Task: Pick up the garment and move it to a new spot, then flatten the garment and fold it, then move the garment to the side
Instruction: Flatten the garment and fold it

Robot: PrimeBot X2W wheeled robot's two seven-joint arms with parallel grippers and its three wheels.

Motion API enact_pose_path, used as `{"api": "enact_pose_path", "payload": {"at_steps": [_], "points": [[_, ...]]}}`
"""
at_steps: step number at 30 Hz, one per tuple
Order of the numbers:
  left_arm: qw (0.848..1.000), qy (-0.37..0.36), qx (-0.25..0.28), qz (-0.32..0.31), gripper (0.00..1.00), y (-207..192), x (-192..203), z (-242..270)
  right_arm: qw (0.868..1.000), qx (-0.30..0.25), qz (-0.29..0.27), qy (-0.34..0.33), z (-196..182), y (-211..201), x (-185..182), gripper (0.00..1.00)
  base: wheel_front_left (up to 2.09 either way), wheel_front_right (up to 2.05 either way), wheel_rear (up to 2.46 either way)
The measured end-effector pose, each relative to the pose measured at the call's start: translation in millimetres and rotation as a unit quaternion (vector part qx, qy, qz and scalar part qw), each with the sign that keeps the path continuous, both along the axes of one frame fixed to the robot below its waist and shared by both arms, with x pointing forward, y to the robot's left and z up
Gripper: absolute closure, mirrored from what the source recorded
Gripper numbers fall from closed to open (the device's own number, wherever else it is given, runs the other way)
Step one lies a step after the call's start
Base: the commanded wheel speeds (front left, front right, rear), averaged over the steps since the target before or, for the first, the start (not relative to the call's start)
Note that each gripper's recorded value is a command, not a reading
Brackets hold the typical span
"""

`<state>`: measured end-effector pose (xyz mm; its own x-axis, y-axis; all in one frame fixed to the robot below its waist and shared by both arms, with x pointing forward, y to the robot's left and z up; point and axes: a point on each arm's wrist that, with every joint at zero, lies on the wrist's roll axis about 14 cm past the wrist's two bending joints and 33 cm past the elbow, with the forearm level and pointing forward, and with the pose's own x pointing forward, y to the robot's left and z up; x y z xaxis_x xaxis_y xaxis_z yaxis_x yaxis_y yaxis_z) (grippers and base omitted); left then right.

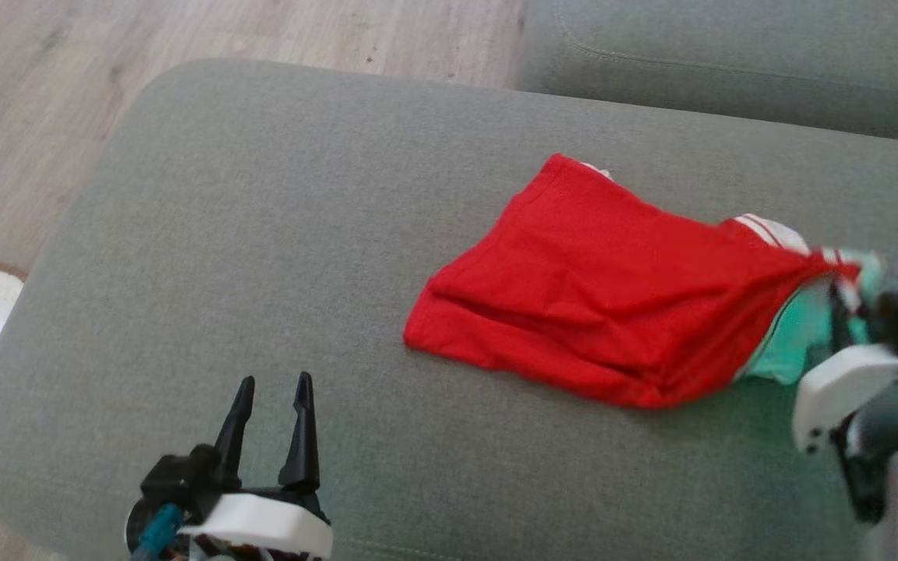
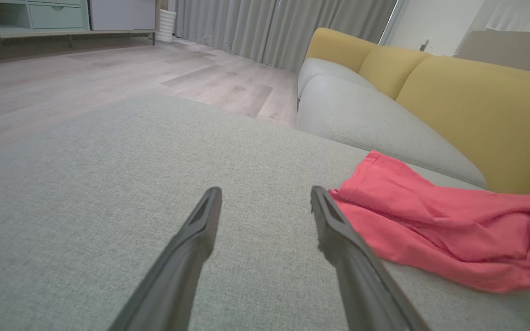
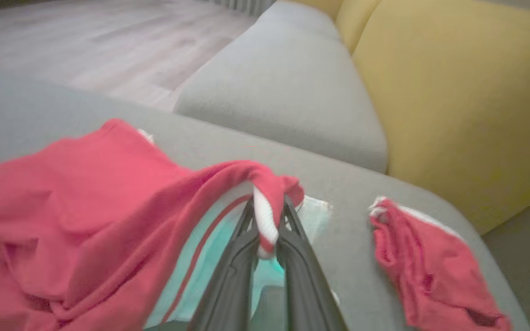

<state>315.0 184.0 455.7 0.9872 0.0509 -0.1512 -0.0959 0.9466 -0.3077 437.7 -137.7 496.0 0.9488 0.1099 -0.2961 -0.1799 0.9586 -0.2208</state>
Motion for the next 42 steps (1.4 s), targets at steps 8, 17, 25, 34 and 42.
{"api": "enact_pose_path", "payload": {"at_steps": [8,17,25,34,42], "points": [[1.000,0.004,0.001,0.010,0.00,6.4,1.5,-1.8,0.994,0.010,0.021,0.110,-81.1,20.8,10.0,1.00,0.00,0.00,0.00],[1.000,0.019,0.004,0.015,0.00,8.5,1.0,-9.7,0.998,0.008,0.035,0.052,-50.6,40.7,82.6,1.00,0.00,0.00,0.00],[1.000,0.024,0.005,0.015,0.00,7.9,7.4,-12.5,0.998,0.026,0.056,0.024,-45.2,58.4,108.8,0.00,0.00,0.00,0.00],[1.000,0.011,0.004,-0.012,0.00,-7.8,17.5,-6.9,0.997,0.036,0.048,-0.056,-11.2,39.2,111.3,0.00,0.00,0.00,0.00],[0.999,-0.010,-0.001,-0.045,0.00,-27.5,27.1,4.1,0.999,0.040,0.003,-0.036,-32.2,-6.1,72.7,0.00,0.00,0.00,0.00]]}}
